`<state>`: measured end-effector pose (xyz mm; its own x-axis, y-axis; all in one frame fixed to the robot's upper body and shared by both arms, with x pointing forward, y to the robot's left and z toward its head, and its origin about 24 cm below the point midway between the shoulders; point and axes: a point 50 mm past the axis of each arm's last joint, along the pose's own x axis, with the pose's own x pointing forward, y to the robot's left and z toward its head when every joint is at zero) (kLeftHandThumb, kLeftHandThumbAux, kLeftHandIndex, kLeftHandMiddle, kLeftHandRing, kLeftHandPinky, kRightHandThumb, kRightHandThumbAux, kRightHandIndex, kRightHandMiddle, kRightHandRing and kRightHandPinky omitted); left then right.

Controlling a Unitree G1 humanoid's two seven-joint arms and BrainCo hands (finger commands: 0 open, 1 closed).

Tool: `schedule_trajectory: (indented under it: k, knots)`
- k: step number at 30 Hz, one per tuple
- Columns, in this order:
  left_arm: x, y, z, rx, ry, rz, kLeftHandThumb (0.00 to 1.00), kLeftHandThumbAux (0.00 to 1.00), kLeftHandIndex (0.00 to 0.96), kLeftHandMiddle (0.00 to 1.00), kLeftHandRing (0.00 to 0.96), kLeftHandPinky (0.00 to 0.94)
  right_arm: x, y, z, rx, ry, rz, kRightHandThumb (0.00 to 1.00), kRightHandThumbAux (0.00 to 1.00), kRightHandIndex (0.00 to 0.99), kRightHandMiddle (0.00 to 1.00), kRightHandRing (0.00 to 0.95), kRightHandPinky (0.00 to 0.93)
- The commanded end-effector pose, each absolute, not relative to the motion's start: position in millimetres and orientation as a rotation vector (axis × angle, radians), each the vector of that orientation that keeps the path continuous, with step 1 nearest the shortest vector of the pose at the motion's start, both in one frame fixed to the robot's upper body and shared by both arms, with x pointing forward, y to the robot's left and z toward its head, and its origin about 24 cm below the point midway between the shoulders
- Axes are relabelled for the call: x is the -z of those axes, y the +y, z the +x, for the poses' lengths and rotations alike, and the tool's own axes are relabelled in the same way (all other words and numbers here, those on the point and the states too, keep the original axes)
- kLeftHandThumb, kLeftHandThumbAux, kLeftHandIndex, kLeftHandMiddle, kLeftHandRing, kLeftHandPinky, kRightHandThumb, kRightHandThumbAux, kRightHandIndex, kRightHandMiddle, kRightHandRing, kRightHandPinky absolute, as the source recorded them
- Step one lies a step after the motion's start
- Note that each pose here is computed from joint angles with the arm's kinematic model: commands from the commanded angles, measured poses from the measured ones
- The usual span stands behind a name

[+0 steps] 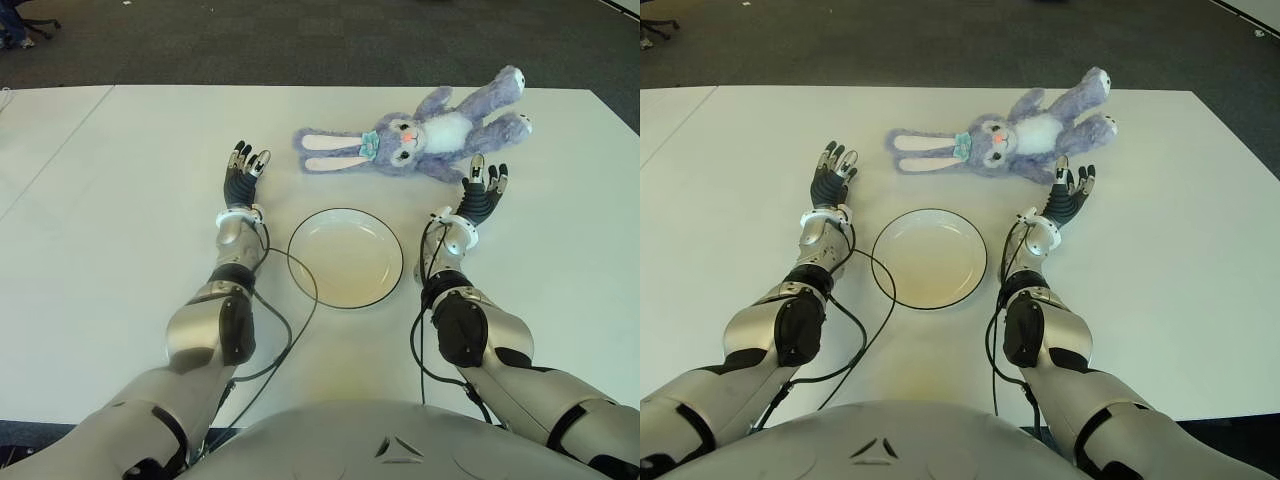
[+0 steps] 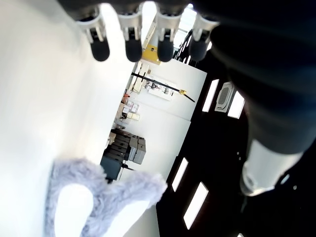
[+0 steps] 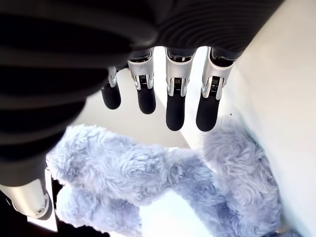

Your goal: Put the doll into the plate.

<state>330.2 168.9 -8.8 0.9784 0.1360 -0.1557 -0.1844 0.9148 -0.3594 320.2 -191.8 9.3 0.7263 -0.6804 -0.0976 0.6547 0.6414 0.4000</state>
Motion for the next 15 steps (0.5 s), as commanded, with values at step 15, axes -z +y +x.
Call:
schedule_trajectory:
  k: [15]
  knots:
    - [99,154,251,-0.242,0.586,-0.491,0.005,0.712,0.0,0.0,0.0,0.014,3,-183,322,0.809,0.077,0.523,0.26,0.605,0.145,0.118,0.157,0.197]
